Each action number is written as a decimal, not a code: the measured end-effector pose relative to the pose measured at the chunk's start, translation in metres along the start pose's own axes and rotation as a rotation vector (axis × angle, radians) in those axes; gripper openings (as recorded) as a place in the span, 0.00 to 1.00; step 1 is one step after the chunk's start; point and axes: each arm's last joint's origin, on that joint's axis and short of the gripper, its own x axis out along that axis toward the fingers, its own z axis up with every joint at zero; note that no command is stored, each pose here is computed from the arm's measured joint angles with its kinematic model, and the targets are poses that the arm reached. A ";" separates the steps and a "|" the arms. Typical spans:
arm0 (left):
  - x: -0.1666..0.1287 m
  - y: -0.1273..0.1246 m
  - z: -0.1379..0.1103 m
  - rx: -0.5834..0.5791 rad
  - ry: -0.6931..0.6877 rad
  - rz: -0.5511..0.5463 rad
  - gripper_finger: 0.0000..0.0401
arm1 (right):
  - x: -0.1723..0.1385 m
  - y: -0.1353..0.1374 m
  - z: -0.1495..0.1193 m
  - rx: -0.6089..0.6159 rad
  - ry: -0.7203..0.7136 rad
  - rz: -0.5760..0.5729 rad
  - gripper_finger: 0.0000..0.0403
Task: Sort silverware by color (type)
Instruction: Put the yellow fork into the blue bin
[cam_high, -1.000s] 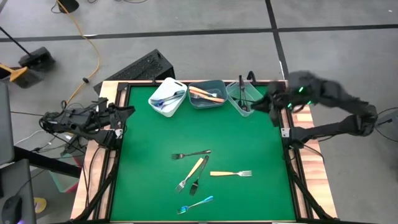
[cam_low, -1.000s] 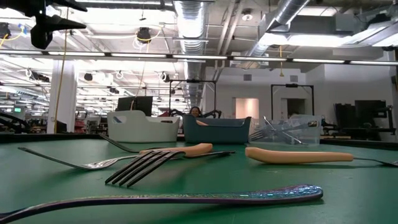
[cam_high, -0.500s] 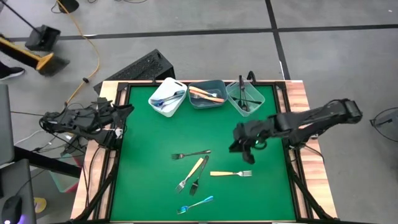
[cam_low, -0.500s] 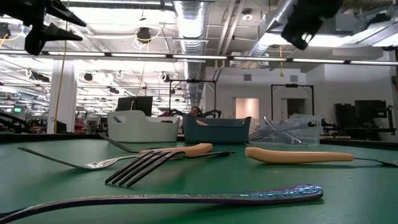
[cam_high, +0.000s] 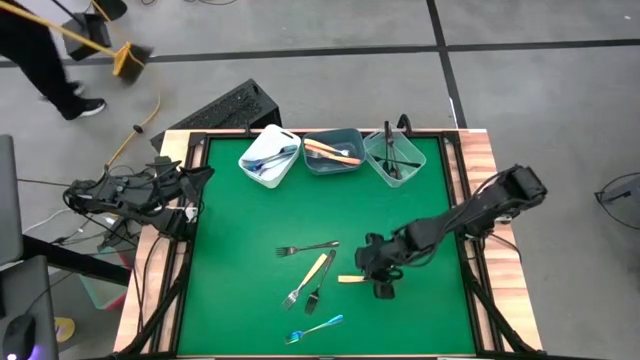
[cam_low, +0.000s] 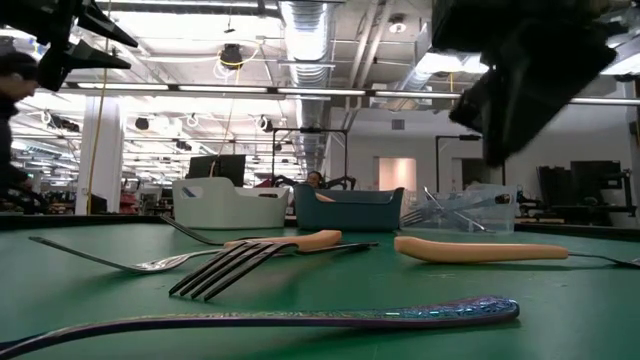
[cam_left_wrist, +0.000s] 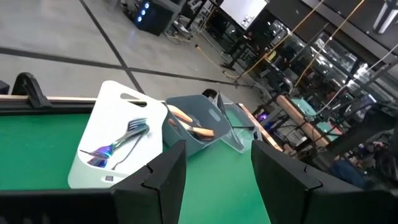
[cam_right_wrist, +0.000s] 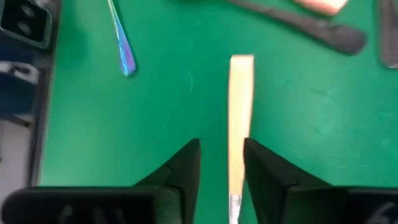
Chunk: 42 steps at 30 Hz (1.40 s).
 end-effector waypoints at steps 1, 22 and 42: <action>0.000 0.000 0.000 -0.002 0.000 0.000 0.41 | 0.005 0.002 -0.001 -0.009 0.015 -0.002 0.36; 0.000 0.003 -0.002 0.010 0.013 0.022 0.41 | 0.046 0.008 -0.008 -0.042 0.073 -0.196 0.59; 0.000 0.004 -0.003 0.023 0.016 0.032 0.41 | 0.053 0.016 -0.021 -0.040 0.032 -0.274 0.59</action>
